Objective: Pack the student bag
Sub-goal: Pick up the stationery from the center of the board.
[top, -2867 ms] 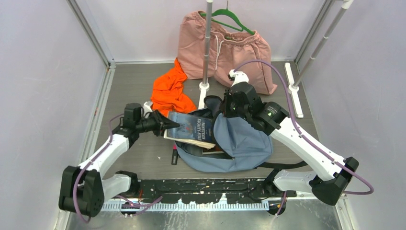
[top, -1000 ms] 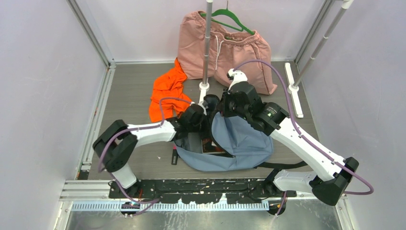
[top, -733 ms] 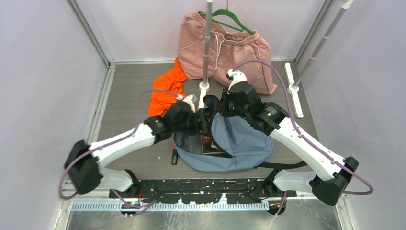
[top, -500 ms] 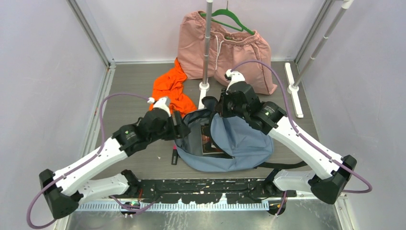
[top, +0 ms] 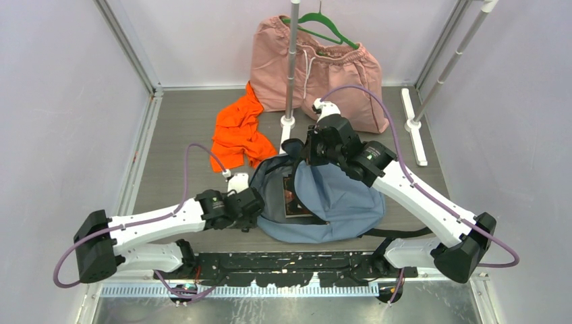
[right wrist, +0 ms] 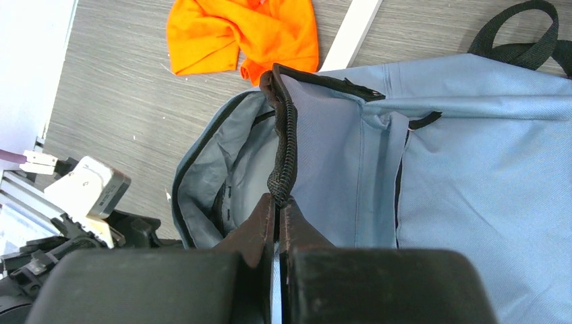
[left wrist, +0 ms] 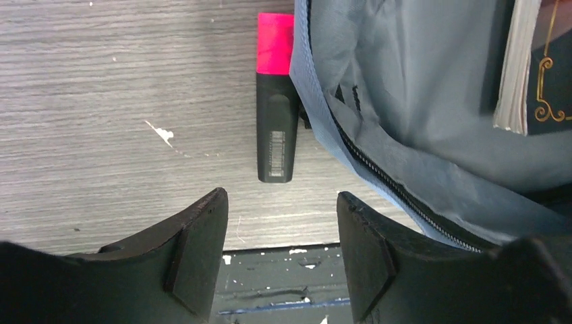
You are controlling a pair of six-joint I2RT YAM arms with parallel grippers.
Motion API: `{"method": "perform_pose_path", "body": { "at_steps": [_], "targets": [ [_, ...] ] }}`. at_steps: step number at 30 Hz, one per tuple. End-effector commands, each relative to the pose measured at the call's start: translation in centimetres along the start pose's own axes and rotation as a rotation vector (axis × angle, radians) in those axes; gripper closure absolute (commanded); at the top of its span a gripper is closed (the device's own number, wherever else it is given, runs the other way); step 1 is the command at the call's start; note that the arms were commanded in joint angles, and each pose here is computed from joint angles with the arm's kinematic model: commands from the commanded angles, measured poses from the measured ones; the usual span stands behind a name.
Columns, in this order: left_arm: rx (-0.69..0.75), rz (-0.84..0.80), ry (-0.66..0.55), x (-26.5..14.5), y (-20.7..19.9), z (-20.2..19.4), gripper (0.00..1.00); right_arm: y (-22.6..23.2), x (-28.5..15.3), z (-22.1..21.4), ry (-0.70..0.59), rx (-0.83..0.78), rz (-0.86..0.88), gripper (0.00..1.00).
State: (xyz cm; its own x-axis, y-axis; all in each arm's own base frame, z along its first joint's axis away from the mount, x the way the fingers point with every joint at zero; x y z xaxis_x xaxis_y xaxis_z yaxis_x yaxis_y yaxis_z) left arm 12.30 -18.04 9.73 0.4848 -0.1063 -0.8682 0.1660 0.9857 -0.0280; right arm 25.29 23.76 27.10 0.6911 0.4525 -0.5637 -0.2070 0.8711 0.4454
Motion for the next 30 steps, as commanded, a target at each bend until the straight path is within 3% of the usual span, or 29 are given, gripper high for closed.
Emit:
{"method": "perform_pose_path", "body": {
  "at_steps": [1,6,14,19,23,30],
  "targets": [
    [0.005,0.037,-0.075,1.2,0.2,0.9,0.40,1.2,-0.5,2.2,-0.092,0.025,0.054,0.99],
    [0.030,0.076,-0.076,2.9,1.8,-0.8,0.40,1.3,-0.5,2.2,-0.093,0.026,0.058,0.99],
    [0.021,-0.051,-0.105,3.7,0.5,-1.3,0.41,1.6,-0.1,2.1,-0.077,0.034,0.065,0.99],
    [0.054,-0.084,-0.062,4.8,-1.0,-1.7,0.41,1.9,0.1,2.0,-0.070,0.043,0.077,0.99],
    [0.066,-0.015,-0.018,6.1,-0.3,-1.8,0.42,2.0,0.0,2.0,-0.069,0.047,0.080,0.99],
    [-0.005,-0.006,0.029,7.4,0.7,-2.3,0.55,1.9,-0.1,1.9,-0.070,0.051,0.077,0.99]
  ]
}}
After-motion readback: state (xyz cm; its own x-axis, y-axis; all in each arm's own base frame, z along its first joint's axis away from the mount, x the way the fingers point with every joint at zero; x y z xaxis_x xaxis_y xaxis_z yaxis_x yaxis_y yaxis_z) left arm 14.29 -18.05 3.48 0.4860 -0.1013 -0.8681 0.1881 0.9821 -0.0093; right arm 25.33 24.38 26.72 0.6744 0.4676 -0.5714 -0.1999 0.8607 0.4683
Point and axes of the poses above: each gripper's point midway between its finger pads, its own x axis out along the fingers, its own y axis along the line the jaws close on, z = x × y, the point moved 2 cm from there along -x, back along the fingers, and after that the axes turned 9 degrees about x, right-handed, at the moved point
